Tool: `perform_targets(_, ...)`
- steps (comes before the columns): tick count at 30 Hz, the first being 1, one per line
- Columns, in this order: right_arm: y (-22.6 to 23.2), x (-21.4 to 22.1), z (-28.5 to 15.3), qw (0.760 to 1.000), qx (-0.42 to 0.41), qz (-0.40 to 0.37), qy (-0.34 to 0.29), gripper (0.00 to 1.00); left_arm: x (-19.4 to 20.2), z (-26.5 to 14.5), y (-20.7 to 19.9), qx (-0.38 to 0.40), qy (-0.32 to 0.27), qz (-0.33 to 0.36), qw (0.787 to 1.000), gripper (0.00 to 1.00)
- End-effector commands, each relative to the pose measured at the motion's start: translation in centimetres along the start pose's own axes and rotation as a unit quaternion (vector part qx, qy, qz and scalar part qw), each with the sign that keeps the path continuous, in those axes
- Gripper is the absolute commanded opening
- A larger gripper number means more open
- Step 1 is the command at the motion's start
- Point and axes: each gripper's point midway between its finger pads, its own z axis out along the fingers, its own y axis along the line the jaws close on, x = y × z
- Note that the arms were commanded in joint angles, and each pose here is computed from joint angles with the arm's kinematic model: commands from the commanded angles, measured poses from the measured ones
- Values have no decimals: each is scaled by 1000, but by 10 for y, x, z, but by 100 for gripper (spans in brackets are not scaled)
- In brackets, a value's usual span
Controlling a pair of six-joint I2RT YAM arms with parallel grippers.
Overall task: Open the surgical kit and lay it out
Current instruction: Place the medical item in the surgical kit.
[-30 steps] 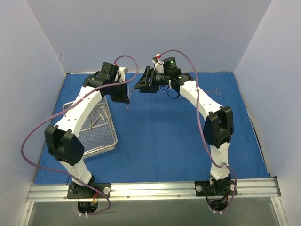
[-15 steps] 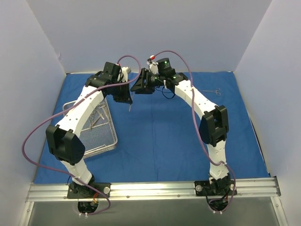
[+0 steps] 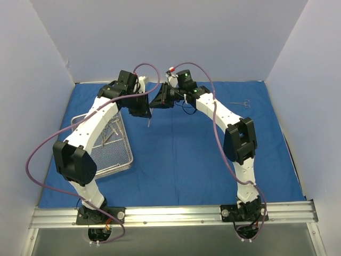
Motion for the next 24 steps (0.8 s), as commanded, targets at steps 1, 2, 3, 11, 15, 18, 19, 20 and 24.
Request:
perform_targets(1,-2,-26,-28,998,-12,3,-55,0,-25,-18,-9,34,-49,-8,998,42)
perform_targets(2,0,-30,-37,998,-14,12,-66,0,-24,-20,-4,32,-51,-15,998,46)
perform_targets(3,-7,-42,-48,996,-16,17,-84,0,-29,-22,8,25,-59,-29,997,49)
perform_targets(11,-71,-83,-122,983,38,71,-163,0,-47,-35,70,42,-96,-111,988,54)
perform_targets(15,-110,-104,-166,965,64,102,-232,0,-42,-28,94,27,-90,-144,985,54)
perform_targets(18,-139,-120,-198,945,63,123,-297,0,-28,-19,114,6,-69,-178,982,53)
perform_targets(19,-143,-125,-206,936,52,145,-318,0,-25,-16,119,1,-62,-187,980,53)
perform_targets(20,-148,-139,-226,924,38,136,-355,0,-21,-10,126,-4,-52,-197,979,53)
perform_targets(24,-177,-151,-257,890,9,160,-428,0,-18,2,136,1,-32,-229,973,52)
